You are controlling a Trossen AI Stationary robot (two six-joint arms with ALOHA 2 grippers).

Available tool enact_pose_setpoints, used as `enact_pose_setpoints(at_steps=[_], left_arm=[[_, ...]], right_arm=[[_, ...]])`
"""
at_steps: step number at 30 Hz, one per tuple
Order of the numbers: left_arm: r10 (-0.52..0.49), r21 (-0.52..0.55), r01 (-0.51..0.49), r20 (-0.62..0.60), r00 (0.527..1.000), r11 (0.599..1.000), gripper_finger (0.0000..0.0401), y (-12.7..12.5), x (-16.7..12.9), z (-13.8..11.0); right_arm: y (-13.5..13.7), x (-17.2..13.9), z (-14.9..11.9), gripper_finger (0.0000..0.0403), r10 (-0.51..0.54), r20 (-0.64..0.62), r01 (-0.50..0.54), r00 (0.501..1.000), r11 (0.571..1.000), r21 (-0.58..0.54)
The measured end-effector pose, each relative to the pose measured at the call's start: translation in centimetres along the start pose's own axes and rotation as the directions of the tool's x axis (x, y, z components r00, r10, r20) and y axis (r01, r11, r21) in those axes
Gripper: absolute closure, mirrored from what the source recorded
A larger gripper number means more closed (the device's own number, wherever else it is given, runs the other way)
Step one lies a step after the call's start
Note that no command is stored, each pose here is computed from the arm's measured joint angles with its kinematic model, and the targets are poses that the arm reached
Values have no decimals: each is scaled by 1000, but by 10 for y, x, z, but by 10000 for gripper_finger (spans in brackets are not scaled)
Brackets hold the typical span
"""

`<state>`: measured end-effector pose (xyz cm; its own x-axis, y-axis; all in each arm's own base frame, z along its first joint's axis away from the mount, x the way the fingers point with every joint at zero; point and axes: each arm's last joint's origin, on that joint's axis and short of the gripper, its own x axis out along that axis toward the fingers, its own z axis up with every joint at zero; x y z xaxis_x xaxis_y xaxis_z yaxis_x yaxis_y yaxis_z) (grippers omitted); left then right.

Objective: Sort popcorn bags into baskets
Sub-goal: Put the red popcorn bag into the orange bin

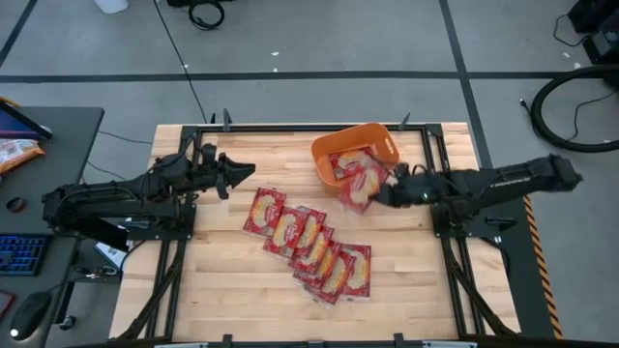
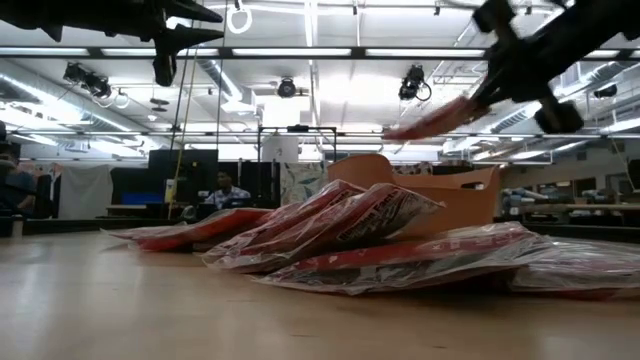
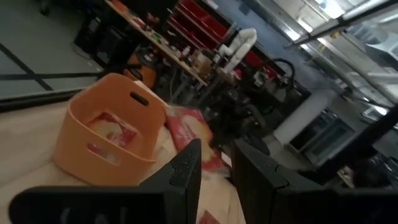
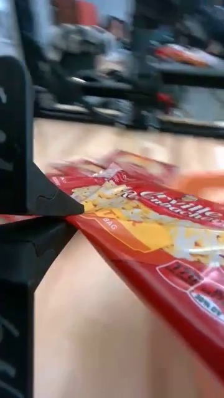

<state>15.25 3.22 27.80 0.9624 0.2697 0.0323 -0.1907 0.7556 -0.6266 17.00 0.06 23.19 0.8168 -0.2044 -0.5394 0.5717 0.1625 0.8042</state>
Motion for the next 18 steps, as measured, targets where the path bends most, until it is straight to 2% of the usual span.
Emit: enact_pose_setpoints(at_steps=[6,8,13,18], left_arm=[[25,-3,-25,33,999,1000,307,0,0,1],[25,-3,-25,33,999,1000,307,0,0,1],[39,-4,-39,43,998,999,307,1,0,2],[50,-1,-50,20,999,999,307,2,0,0]], right_arm=[[-5,13,44,398,-40,193,29,980,998,58],[-12,18,56,398,-91,228,77,969,995,70],[-26,41,81,396,-181,253,157,950,981,113],[-36,66,98,368,-144,169,130,975,987,89]])
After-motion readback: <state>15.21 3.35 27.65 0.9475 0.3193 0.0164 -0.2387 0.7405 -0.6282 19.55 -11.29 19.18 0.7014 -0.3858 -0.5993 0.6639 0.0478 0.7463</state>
